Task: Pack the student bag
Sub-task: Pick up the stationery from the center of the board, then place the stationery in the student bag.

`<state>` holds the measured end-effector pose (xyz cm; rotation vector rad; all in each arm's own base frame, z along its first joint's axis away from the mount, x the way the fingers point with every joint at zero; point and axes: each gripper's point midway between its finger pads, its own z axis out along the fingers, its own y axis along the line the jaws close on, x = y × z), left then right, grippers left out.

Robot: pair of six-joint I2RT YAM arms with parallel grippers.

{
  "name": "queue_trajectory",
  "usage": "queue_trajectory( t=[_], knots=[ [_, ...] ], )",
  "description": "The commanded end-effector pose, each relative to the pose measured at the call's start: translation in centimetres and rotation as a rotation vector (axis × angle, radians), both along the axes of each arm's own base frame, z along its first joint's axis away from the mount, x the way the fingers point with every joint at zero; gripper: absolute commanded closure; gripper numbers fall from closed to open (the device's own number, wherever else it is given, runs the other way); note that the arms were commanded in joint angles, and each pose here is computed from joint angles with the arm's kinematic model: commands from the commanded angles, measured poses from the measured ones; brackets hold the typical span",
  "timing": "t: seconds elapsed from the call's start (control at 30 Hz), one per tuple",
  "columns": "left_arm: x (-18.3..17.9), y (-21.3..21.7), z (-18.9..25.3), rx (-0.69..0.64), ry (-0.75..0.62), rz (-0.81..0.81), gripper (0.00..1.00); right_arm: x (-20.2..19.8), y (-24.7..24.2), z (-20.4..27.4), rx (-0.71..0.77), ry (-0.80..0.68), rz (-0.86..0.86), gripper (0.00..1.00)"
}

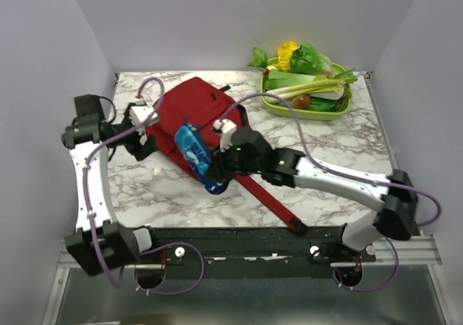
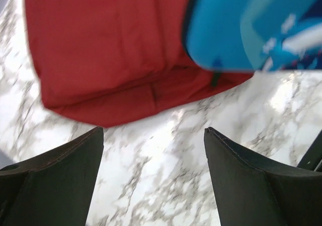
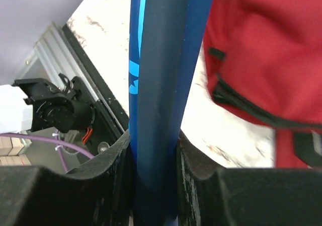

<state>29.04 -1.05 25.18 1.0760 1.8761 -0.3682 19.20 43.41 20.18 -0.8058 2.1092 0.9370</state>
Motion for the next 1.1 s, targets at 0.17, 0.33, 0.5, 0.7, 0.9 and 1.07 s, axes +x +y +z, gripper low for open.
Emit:
queue_trajectory(
  t=[0.17,0.33,0.5,0.7,0.9,1.07],
  knots=[
    [-2.2,-13.3,-6.1,0.117,0.031,-0.247,0.03,5.1,-16.2,0.6,0.086,-0.016,-0.46,0.71],
    [-0.5,-16.9,-7.8,0.186,0.02,-0.26,0.01,5.4,-19.6,-0.3,0.092,0.002,-0.545,0.71],
    [-0.6,-19.8,-10.3,0.332,-0.022,-0.333,0.01,5.4,-21.7,-2.0,0.089,0.06,-0.619,0.71],
    [-0.4,-21.4,-13.2,0.465,-0.07,-0.388,0.01,5.4,-23.4,-2.9,0.104,0.087,-0.668,0.72],
    [4.1,-20.2,-13.4,0.626,-0.255,-0.214,0.1,5.5,-23.4,-3.4,0.106,0.119,-0.67,0.74],
    [7.2,-20.0,-9.3,0.588,-0.349,-0.024,0.51,5.0,-21.9,-4.2,0.137,0.189,-0.616,0.75]
  ],
)
